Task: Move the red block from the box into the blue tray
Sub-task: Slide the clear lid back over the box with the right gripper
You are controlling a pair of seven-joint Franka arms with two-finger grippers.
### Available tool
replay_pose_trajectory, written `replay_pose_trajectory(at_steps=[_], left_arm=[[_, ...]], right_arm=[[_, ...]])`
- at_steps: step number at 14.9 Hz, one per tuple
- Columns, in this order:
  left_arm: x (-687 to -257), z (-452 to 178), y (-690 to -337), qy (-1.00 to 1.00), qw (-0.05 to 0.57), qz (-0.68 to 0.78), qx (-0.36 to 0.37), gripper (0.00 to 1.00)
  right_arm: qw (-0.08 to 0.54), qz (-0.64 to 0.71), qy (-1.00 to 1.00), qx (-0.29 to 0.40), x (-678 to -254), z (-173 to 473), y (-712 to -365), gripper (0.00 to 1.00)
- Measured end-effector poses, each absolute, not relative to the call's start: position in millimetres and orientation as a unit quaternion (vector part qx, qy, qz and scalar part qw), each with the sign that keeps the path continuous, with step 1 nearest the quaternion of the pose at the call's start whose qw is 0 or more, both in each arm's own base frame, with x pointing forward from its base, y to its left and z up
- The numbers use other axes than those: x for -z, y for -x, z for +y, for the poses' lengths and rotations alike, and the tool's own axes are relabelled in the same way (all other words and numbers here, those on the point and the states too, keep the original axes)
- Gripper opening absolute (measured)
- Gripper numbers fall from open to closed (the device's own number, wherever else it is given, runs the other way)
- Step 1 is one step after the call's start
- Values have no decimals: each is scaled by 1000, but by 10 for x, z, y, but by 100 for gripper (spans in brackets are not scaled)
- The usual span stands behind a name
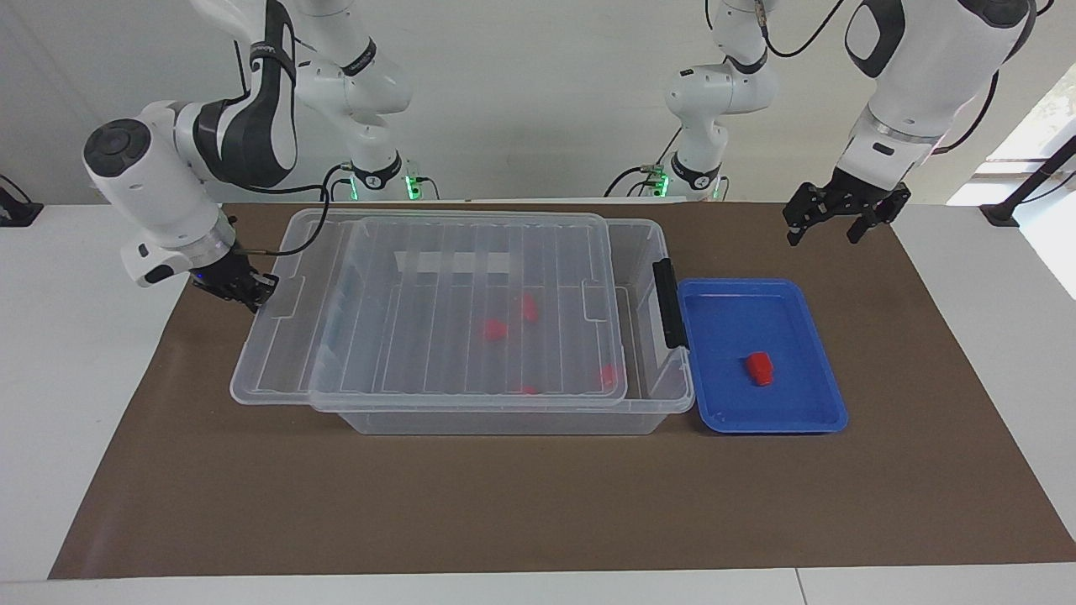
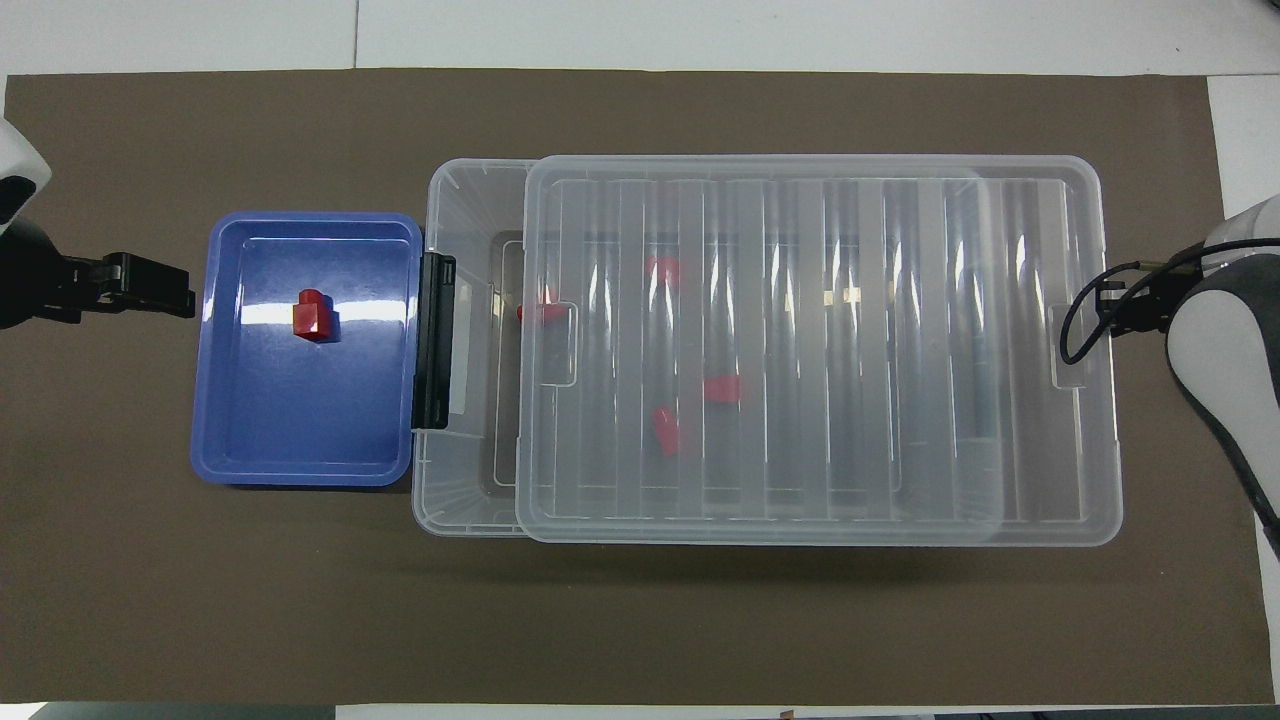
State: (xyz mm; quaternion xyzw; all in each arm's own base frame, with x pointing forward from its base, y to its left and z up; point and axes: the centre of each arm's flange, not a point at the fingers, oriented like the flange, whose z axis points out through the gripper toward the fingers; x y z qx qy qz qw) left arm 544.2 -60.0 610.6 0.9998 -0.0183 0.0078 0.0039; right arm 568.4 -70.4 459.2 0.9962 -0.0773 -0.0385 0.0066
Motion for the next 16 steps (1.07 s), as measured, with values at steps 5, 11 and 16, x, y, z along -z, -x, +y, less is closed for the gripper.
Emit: replay_pose_trajectory(at_steps=[5, 11, 16], left_arm=[[-6106, -573, -5445, -1000, 4, -16, -8, 100], [-6106, -571, -5445, -1000, 4, -16, -8, 100], [-6106, -570, -5445, -1000, 4, -16, -8, 100]], right_arm=[[7, -92, -995, 38, -4577, -475, -5702, 1], [7, -102, -994, 38, -4570, -246, -5709, 1], [5, -101, -994, 38, -4569, -208, -5710, 1]])
